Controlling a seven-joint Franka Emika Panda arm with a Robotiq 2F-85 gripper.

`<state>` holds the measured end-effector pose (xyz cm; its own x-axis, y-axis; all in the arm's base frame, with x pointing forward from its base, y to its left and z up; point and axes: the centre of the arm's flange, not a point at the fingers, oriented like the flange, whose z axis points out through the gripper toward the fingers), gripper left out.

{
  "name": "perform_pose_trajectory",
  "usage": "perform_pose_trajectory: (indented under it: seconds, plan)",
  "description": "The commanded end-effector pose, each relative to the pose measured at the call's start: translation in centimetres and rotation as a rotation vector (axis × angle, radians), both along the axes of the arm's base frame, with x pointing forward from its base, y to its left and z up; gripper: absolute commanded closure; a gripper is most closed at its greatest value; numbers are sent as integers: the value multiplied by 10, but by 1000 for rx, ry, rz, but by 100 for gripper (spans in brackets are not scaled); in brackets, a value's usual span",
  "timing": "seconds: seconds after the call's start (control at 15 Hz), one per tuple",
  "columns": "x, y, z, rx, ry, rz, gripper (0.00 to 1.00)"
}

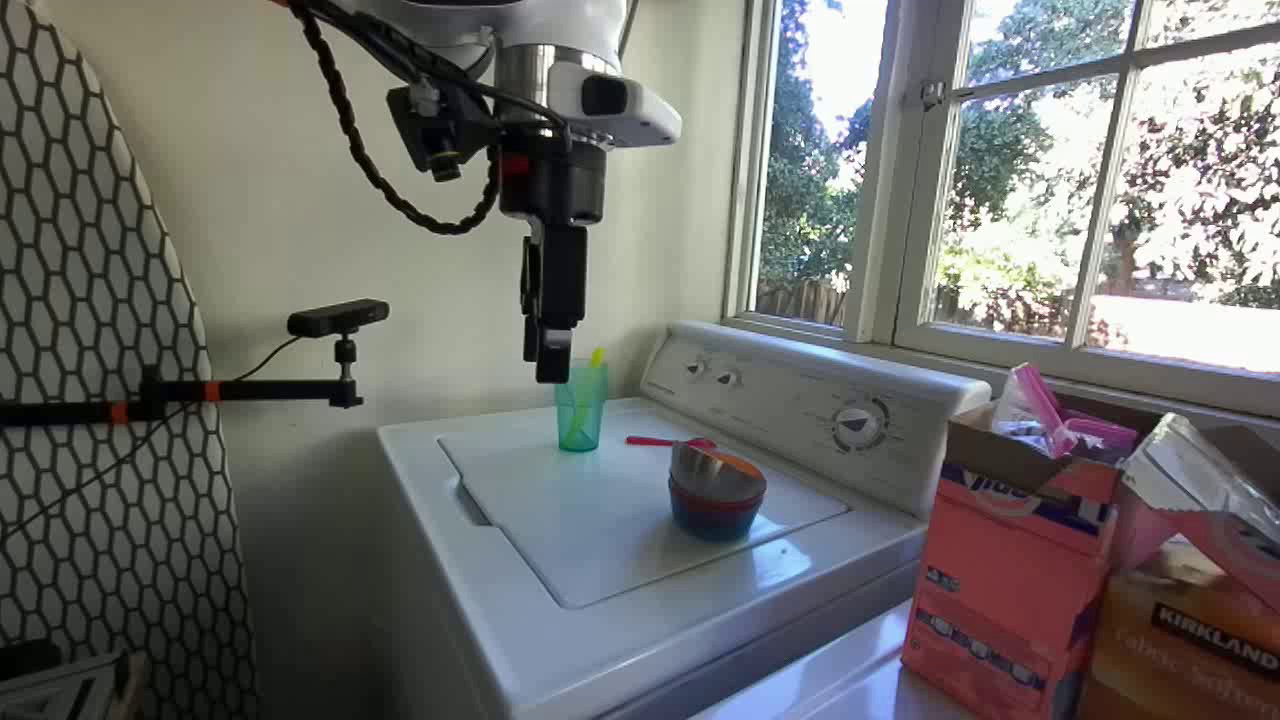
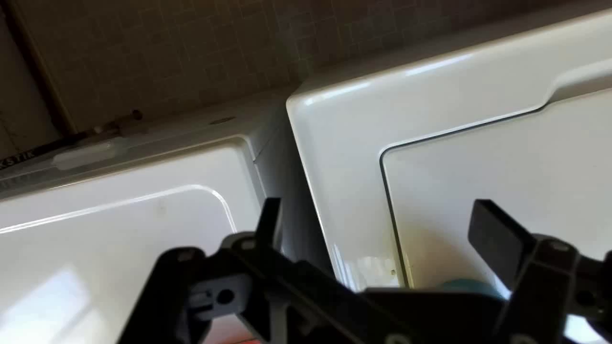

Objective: Unstack the bowls on the counter

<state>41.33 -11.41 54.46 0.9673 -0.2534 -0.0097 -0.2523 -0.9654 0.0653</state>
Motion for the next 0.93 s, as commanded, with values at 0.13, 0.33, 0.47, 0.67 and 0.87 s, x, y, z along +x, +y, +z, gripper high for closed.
perform_pose_trajectory:
  seconds: [0.13, 0.33, 0.47, 0.67, 0.87]
  plan:
    - [0, 0, 0, 0, 0, 0, 0]
    - [0, 0, 0, 0, 0, 0, 0]
    - [3, -1, 1, 19, -10, -19, 0]
    - [6, -12, 8, 52, -26, -77, 0]
    - [16, -8, 14, 124, -44, -193, 0]
